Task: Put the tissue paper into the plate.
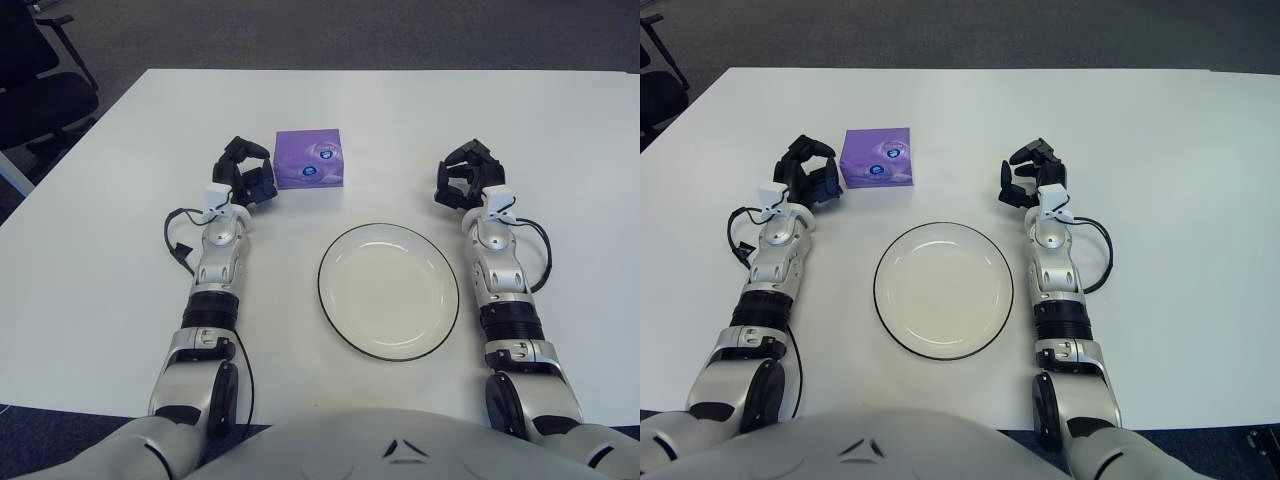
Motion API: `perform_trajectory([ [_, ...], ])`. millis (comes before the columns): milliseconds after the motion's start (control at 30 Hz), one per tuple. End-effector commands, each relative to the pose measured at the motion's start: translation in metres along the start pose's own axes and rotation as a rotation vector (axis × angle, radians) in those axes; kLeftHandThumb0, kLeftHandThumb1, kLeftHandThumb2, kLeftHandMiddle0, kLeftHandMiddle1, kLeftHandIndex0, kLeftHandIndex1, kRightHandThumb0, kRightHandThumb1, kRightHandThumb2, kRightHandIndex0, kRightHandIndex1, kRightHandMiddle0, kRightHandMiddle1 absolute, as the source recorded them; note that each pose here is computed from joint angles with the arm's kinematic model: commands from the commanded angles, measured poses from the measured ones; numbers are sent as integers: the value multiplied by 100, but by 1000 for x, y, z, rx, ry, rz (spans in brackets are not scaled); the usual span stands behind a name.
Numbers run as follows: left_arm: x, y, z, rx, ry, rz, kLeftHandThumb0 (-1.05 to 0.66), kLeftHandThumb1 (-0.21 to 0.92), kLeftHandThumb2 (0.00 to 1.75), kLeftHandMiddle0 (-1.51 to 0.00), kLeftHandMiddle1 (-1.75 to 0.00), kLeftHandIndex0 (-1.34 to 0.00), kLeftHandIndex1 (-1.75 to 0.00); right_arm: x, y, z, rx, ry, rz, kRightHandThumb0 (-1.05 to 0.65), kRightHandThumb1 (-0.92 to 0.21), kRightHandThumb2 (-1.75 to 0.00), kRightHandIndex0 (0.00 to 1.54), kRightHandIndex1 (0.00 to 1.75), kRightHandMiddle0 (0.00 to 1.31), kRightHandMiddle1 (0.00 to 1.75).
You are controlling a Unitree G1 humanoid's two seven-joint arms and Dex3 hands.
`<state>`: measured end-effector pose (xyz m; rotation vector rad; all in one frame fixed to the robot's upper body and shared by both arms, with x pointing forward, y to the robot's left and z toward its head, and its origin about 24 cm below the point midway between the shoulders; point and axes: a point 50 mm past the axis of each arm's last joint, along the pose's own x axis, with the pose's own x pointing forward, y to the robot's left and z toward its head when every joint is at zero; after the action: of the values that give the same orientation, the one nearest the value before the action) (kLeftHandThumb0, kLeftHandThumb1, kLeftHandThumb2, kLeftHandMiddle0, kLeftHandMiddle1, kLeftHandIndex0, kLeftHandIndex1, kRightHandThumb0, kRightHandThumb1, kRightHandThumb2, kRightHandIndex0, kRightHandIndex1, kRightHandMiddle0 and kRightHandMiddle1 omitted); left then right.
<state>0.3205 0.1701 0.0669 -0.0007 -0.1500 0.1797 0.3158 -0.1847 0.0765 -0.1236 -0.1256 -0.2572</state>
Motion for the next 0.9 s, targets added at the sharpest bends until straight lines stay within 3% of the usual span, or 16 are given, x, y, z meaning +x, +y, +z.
perform_trajectory([
  [0,-26,4,-33,68,89,37,-46,39,123,-121,-175,-56,-175,-23,-6,-39,-28,149,-4,-46,-38,-124,118,175,56,175],
  [367,-25,9,1,174,-118,51,-45,41,120,-122,-175,-53,-175,-22,-5,-39,-32,148,-1,-46,-38,-124,119,175,56,175],
  [867,-23,3,24,316,-310,18,-44,43,118,-118,-175,-52,-175,-21,-5,-39,-34,144,12,-46,-38,-124,121,175,56,175],
])
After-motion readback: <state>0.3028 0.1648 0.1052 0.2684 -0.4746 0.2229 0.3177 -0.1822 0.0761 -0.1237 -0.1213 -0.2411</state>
